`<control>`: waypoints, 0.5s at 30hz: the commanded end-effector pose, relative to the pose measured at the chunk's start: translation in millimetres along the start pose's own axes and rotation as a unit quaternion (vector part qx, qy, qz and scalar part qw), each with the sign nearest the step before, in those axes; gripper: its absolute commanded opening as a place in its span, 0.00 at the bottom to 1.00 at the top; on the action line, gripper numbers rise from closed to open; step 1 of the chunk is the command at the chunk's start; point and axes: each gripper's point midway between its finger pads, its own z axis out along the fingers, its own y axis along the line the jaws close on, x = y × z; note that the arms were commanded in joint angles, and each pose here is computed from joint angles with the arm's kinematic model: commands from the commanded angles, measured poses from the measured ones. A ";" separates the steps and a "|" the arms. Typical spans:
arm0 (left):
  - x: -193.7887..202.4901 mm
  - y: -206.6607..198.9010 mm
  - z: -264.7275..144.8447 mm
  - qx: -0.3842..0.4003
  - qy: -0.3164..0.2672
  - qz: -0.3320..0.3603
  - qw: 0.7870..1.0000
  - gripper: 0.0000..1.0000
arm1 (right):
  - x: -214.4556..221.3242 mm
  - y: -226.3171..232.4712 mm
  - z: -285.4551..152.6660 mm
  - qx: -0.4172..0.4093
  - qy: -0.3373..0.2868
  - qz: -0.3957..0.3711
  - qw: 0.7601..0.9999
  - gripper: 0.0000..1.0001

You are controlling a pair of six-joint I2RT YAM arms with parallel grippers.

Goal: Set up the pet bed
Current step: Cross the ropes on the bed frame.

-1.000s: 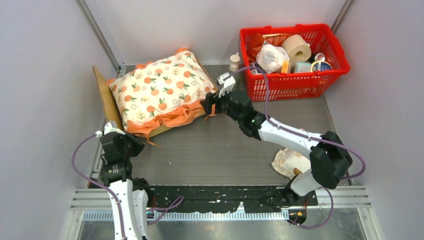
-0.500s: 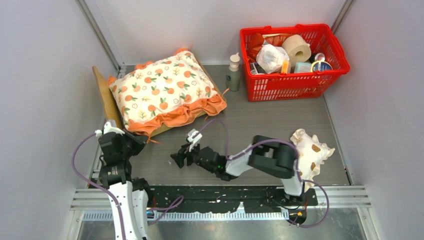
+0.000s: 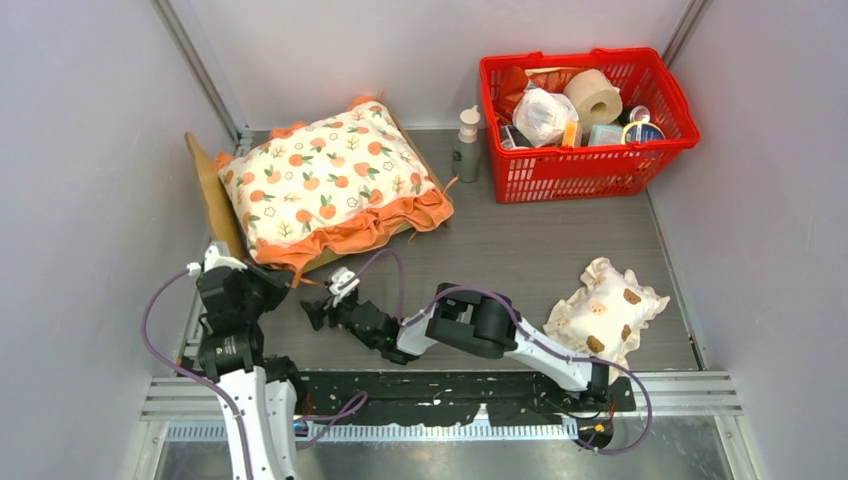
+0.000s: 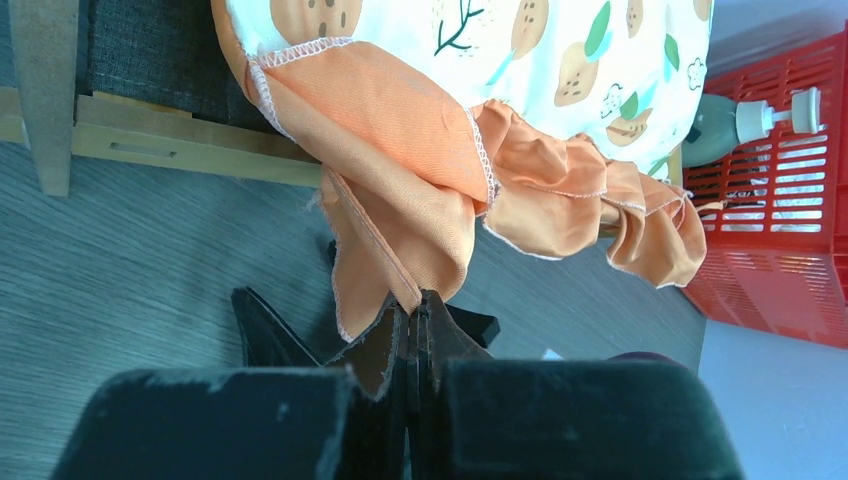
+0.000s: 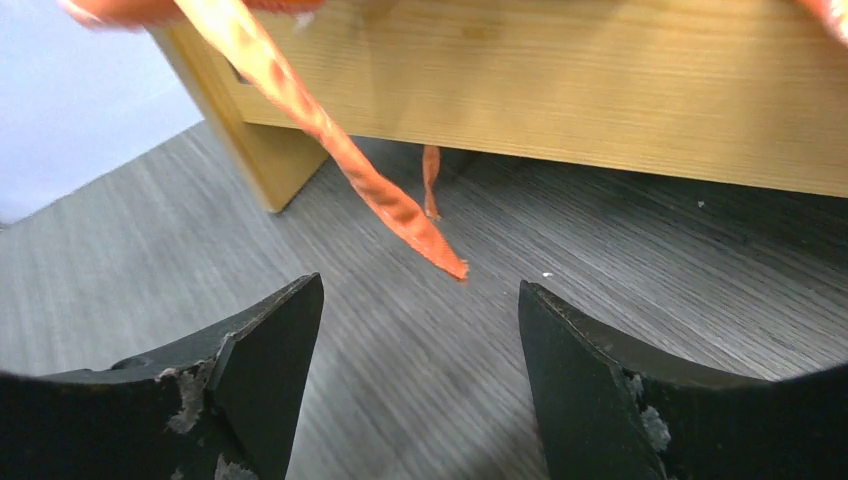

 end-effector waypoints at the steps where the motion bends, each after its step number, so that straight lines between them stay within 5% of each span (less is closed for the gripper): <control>1: -8.6 -5.6 2.3 0.015 -0.025 -0.006 1.000 0.00 | -2.3 -11.5 16.3 0.036 -0.043 -0.035 0.998 0.78; 15: -17.7 -14.9 4.5 0.028 -0.032 -0.008 0.999 0.00 | 38.1 -33.8 48.6 -0.010 -0.032 -0.048 0.998 0.76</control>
